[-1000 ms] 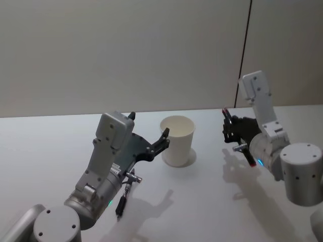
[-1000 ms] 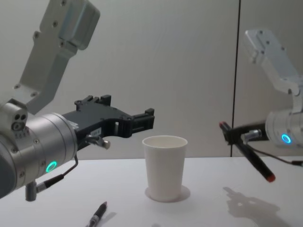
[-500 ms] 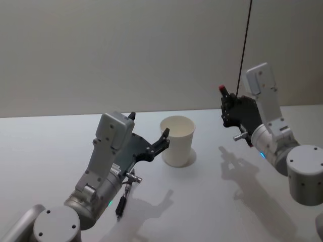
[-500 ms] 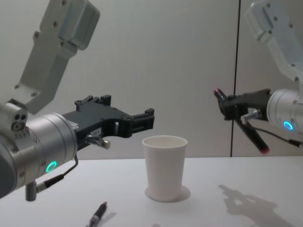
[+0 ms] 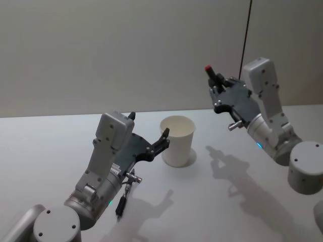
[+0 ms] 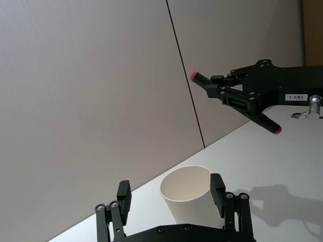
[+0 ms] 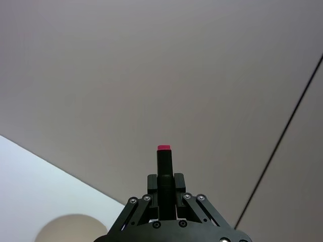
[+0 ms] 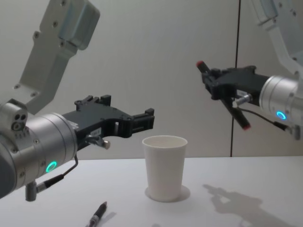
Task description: Place the pen into the pen holder.
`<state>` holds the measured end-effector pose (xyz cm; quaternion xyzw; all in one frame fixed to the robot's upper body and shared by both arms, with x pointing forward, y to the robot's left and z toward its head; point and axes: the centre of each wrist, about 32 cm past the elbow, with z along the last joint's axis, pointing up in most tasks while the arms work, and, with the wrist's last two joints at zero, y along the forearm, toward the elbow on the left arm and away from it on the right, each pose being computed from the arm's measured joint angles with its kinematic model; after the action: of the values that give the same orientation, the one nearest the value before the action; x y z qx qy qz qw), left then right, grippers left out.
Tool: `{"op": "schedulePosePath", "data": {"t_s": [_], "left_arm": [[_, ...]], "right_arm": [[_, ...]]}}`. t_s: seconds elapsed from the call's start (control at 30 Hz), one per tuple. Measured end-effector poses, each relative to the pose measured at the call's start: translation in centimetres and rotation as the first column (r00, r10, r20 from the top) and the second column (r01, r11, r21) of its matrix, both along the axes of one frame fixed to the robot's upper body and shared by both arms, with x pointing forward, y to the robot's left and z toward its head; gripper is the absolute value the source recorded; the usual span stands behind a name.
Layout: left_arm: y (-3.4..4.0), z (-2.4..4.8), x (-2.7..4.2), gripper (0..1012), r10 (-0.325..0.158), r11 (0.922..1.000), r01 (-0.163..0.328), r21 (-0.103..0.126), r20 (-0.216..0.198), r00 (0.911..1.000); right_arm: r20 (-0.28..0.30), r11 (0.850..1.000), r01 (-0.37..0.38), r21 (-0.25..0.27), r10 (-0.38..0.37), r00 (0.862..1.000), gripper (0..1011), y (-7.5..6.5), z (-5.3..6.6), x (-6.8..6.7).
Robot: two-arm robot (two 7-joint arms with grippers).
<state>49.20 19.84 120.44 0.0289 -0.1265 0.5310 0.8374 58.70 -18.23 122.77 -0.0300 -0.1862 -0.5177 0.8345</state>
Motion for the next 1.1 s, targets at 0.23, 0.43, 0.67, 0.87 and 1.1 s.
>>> {"op": "schedulePosePath", "data": {"t_s": [0.23,0.43,0.67,0.87,1.1], "left_arm": [[0.00,0.00,0.00,1003,0.000,1.0000,0.000,0.000,0.000,1.0000],[0.00,0.00,0.00,1003,0.000,1.0000,0.000,0.000,0.000,1.0000],[0.00,0.00,0.00,1003,0.000,1.0000,0.000,0.000,0.000,1.0000],[0.00,0.00,0.00,1003,0.000,1.0000,0.000,0.000,0.000,1.0000],[0.00,0.00,0.00,1003,0.000,1.0000,0.000,0.000,0.000,1.0000]], "right_arm": [[0.066,0.995,-0.100,0.011,0.099,0.993,172,0.2,-0.3,1.3],[0.104,0.984,-0.177,0.012,0.175,0.979,172,1.1,-0.7,2.1],[0.120,0.973,-0.231,0.004,0.229,0.966,172,2.1,-1.0,2.6],[0.118,0.967,-0.253,-0.006,0.252,0.960,172,3.0,-1.3,2.9],[0.113,0.966,-0.259,-0.015,0.259,0.959,172,3.8,-1.5,3.3]]}}
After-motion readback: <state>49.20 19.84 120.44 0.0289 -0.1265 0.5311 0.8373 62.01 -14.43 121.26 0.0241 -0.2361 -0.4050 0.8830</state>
